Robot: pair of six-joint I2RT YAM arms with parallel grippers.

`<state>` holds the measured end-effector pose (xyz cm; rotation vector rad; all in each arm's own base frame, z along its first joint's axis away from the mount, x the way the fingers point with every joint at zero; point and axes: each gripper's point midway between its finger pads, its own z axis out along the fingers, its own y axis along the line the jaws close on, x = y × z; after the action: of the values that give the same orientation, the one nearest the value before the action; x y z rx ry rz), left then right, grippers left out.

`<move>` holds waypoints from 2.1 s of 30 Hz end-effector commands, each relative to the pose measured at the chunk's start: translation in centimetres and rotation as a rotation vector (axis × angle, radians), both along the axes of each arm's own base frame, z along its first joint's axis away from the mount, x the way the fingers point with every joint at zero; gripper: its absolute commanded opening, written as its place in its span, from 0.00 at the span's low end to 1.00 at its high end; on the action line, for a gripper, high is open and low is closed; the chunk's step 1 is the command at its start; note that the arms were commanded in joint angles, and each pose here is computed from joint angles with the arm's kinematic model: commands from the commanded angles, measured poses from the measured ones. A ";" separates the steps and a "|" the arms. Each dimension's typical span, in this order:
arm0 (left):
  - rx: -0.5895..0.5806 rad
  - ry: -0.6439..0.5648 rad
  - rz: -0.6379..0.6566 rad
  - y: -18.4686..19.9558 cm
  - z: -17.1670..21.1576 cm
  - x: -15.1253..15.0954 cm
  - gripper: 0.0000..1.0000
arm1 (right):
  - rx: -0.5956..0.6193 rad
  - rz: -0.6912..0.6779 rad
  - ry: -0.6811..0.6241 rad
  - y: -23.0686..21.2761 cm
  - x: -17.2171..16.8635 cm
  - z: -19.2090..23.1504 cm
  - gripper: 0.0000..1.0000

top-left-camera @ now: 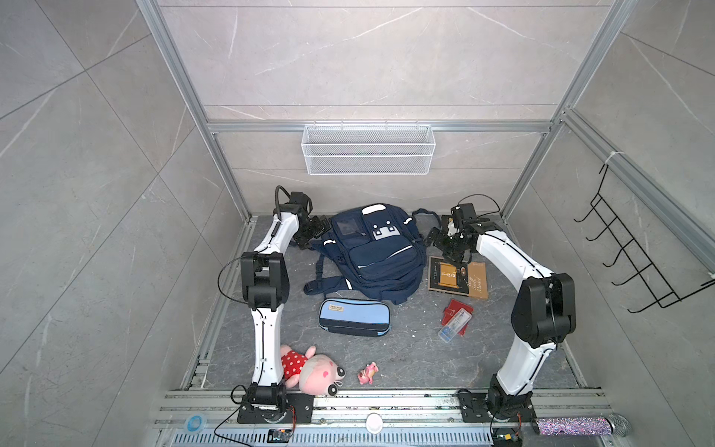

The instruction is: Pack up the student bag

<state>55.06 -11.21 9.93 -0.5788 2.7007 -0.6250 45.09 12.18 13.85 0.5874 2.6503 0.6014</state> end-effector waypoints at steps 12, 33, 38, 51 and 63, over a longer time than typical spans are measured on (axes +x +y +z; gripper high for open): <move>-0.131 0.051 -0.031 -3.9 -4.0 -0.1 0.94 | 0.062 0.073 0.133 3.7 -0.6 -6.8 0.99; -0.147 0.000 0.025 -3.2 -1.7 -5.2 0.01 | 0.007 0.166 0.145 5.0 2.1 -9.9 0.44; -0.113 0.035 0.069 -1.5 -2.6 -8.9 0.00 | 0.001 0.200 0.140 6.6 2.6 -10.5 0.33; -0.014 0.080 0.152 2.7 -3.1 -13.9 0.00 | -0.006 0.296 0.095 11.2 5.2 -10.0 0.24; 0.150 0.044 0.132 5.7 -0.2 -13.6 0.32 | -0.017 0.329 -0.031 11.7 6.8 -4.4 0.47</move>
<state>41.46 -6.51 6.53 -0.8223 2.7109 -0.4548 51.36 23.53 6.59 0.1853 2.7931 0.6821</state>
